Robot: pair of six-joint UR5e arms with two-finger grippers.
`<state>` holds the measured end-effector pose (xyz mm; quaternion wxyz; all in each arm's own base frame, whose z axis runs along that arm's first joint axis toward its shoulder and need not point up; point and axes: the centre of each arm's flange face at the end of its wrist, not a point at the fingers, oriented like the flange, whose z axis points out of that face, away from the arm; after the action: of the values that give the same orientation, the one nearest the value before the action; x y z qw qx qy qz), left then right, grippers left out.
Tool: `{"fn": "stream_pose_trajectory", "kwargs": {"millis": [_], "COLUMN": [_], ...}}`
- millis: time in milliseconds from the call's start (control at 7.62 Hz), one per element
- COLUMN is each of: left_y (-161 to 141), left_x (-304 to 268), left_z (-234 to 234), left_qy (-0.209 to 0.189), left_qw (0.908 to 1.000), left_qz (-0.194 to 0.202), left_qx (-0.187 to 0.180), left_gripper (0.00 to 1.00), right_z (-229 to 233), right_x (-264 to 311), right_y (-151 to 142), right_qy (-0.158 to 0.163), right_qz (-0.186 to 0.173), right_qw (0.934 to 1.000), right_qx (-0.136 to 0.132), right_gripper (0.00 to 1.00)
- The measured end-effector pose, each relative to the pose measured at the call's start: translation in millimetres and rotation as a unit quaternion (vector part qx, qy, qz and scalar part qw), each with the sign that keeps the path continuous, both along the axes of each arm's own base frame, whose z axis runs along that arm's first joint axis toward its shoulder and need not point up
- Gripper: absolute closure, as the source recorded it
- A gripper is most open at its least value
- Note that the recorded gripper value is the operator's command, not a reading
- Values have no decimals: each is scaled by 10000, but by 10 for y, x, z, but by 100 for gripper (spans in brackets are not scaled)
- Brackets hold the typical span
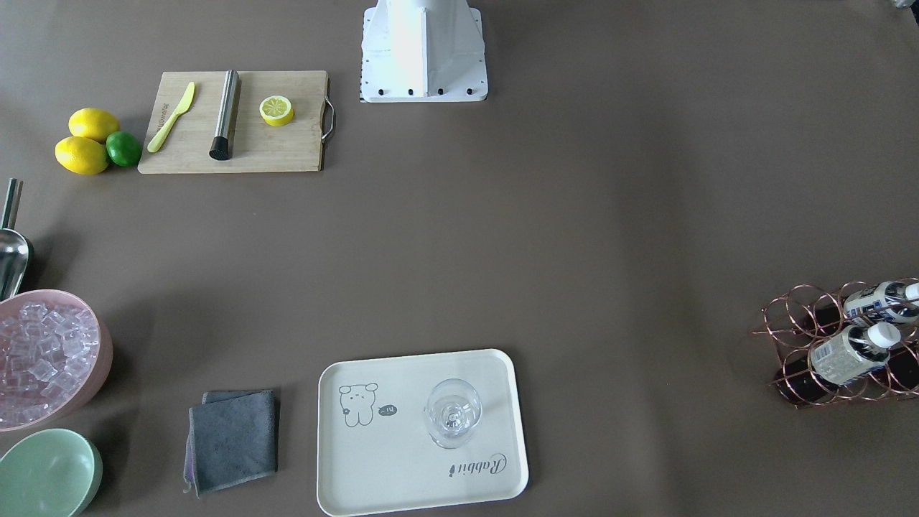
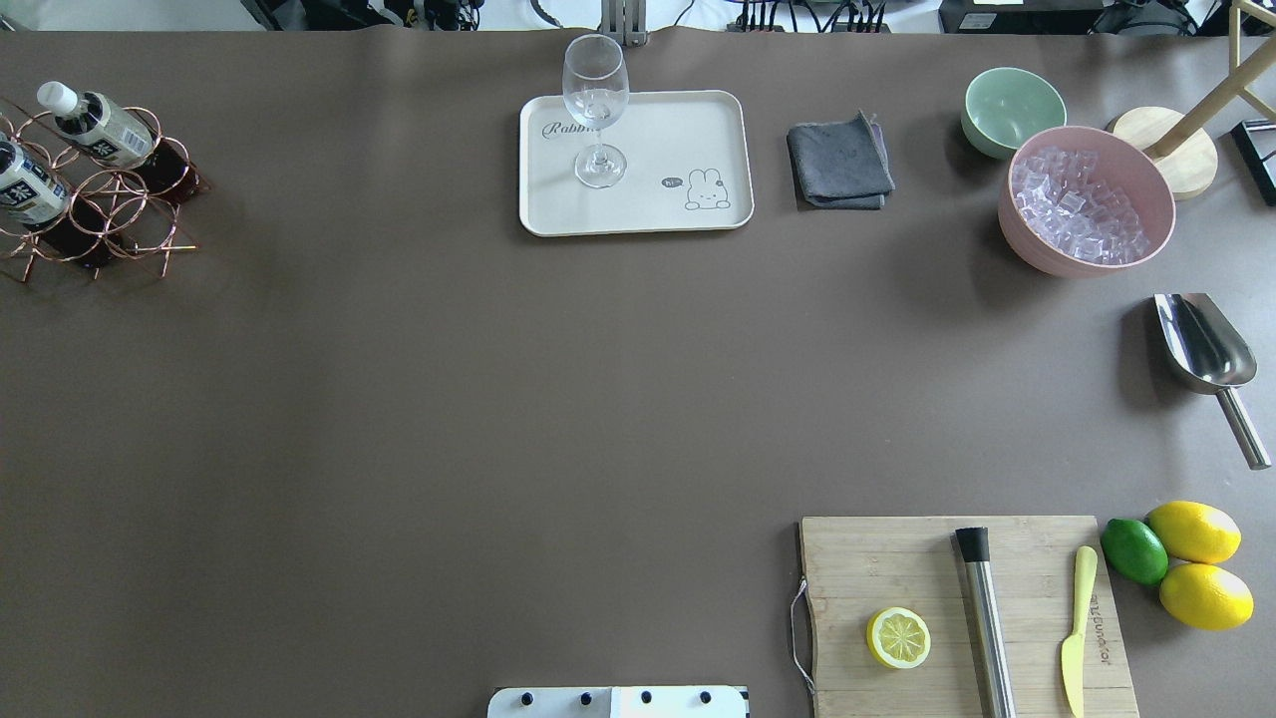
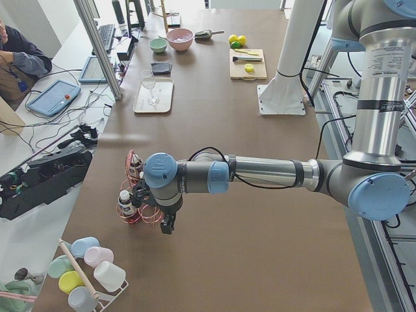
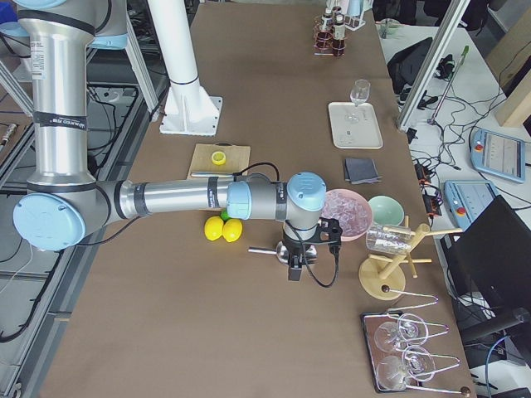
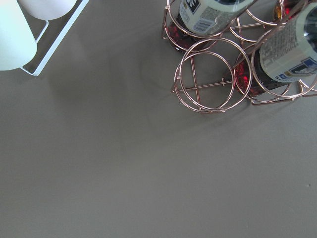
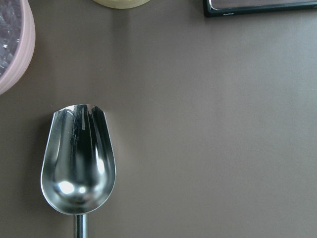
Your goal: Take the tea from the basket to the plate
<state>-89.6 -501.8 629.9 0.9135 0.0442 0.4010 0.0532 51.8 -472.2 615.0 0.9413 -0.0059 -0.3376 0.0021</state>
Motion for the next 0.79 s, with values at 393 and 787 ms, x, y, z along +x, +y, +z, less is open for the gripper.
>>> {"fn": "stream_pose_trajectory", "kwargs": {"millis": [393, 787], "left_y": [-13, -43], "left_x": [0, 7], "left_z": [-18, -70], "left_qy": [6, 16], "left_qw": [10000, 10000], "left_qz": [5, 10], "left_qx": [24, 68], "left_gripper": [2, 2], "right_z": [-4, -7], "right_x": [-6, -7], "right_y": [-4, -7], "right_qy": [0, 0], "right_qz": [-6, -8], "right_qw": [10000, 10000], "right_qx": [5, 8], "right_gripper": [0, 0]}}
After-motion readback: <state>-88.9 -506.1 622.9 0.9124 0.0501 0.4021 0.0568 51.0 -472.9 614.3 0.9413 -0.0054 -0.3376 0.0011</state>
